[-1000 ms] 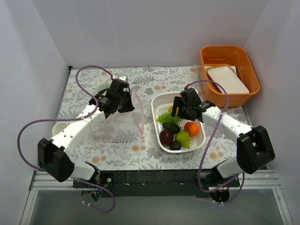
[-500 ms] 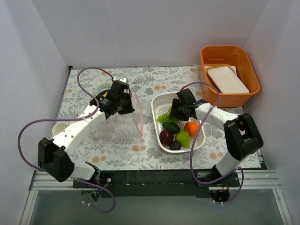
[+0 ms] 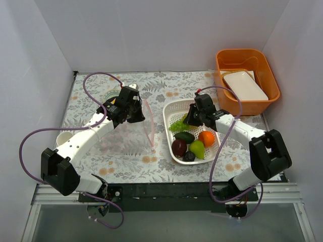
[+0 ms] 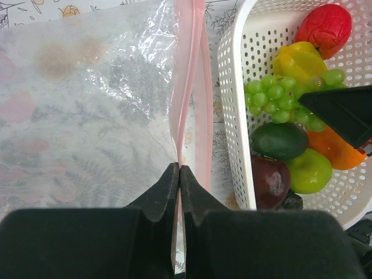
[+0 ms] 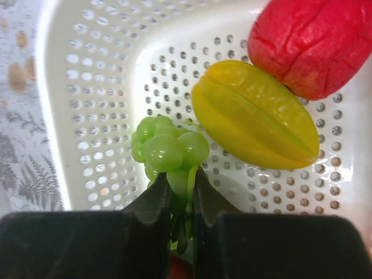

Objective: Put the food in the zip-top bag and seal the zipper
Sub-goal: Pick up the fake fruit from the bin, then place the fake fruit in the zipper food storage bag.

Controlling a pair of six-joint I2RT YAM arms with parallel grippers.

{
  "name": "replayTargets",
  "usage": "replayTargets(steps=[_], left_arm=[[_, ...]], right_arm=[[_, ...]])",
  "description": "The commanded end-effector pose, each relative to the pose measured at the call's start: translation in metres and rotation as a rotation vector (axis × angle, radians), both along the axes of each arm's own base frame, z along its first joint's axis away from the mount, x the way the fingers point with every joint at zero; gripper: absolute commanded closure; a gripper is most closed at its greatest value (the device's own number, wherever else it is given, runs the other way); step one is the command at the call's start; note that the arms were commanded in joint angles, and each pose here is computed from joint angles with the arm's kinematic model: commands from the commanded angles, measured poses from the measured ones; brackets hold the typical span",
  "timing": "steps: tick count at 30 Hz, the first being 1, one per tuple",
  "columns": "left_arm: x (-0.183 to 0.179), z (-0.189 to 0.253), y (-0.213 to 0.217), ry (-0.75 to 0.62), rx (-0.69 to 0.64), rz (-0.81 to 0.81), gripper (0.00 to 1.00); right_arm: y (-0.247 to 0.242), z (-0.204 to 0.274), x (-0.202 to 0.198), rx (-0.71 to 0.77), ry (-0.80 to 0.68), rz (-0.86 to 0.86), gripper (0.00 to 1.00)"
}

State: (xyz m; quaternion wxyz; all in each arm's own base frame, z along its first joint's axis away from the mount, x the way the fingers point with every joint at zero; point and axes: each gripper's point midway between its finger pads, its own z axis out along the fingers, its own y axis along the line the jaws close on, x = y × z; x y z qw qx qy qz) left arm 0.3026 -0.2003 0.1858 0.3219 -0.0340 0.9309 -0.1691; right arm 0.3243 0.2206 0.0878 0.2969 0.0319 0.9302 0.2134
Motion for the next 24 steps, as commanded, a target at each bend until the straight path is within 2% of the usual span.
replayTargets(steps=[1,9,16,24], left_arm=[[0.000,0.006,0.000,-0.021,-0.011,-0.014,1.00],[0.001,0.005,-0.002,-0.023,-0.013,-0.017,1.00],[0.003,0.005,-0.006,-0.018,-0.023,-0.025,1.00],[0.002,0.005,-0.008,-0.014,-0.035,-0.030,1.00]], right_arm=[[0.014,0.055,0.007,0.113,-0.163,0.067,0.99],[0.023,0.131,-0.006,0.248,-0.342,0.142,0.98],[0.047,0.187,-0.022,0.381,-0.441,0.245,0.96],[0.079,0.197,-0.035,0.447,-0.438,0.336,0.96]])
